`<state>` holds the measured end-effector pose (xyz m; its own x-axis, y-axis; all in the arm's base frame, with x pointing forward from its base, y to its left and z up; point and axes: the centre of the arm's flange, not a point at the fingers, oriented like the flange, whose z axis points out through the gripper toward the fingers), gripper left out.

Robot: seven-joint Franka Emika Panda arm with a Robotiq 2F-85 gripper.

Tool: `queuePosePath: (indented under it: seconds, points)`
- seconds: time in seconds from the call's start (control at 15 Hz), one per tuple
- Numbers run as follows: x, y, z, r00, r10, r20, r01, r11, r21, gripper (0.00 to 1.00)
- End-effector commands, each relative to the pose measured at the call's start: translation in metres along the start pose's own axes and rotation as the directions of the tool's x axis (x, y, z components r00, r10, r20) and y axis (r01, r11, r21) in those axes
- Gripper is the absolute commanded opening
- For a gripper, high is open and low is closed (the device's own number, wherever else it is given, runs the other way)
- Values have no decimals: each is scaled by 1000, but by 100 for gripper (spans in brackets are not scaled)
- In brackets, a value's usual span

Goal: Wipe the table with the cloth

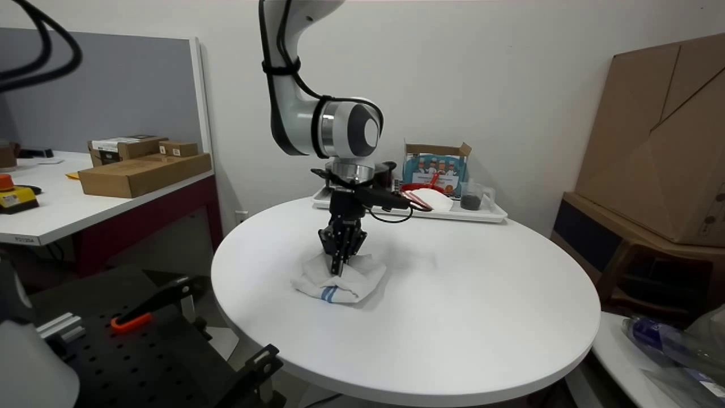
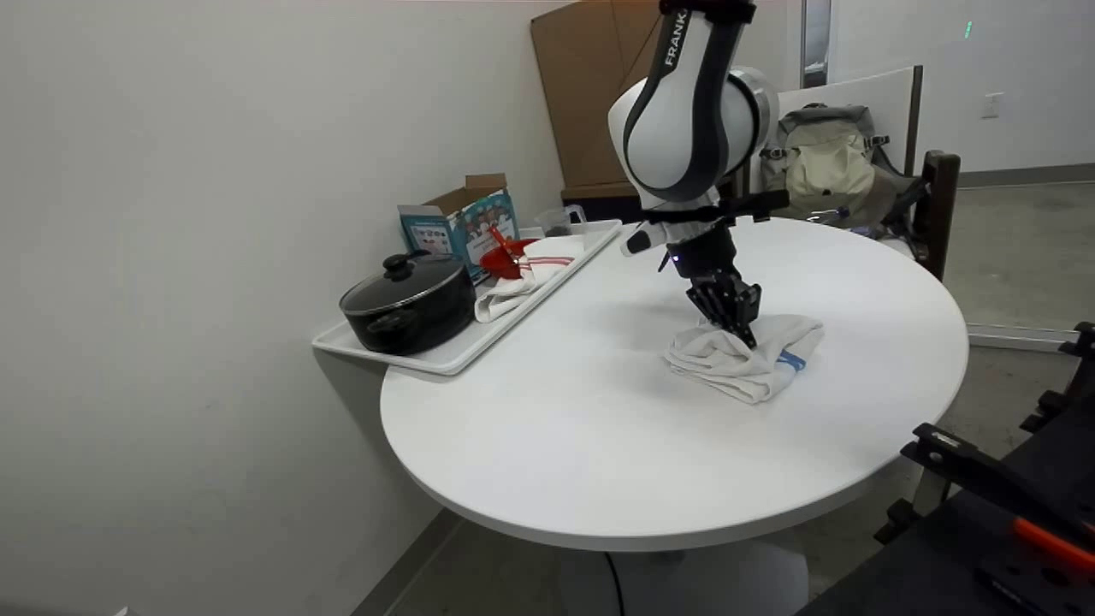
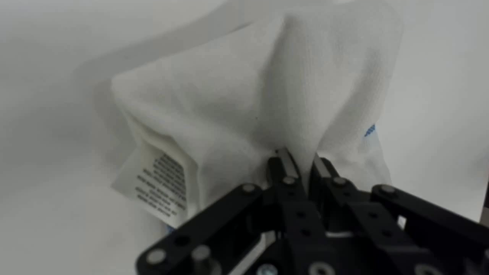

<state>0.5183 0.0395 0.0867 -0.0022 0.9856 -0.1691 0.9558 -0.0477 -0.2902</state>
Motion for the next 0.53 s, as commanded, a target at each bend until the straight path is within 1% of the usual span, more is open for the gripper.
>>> queuePosePath:
  seconds: [0.0,0.2,0.47]
  points:
    - [-7,-28,-3,999,-41,9,41,999,-4,3]
    - [-25,-22,-2,1000,-20,25,20,1000,-17,3]
    - [-72,5,-6,997,65,42,-61,995,-73,3]
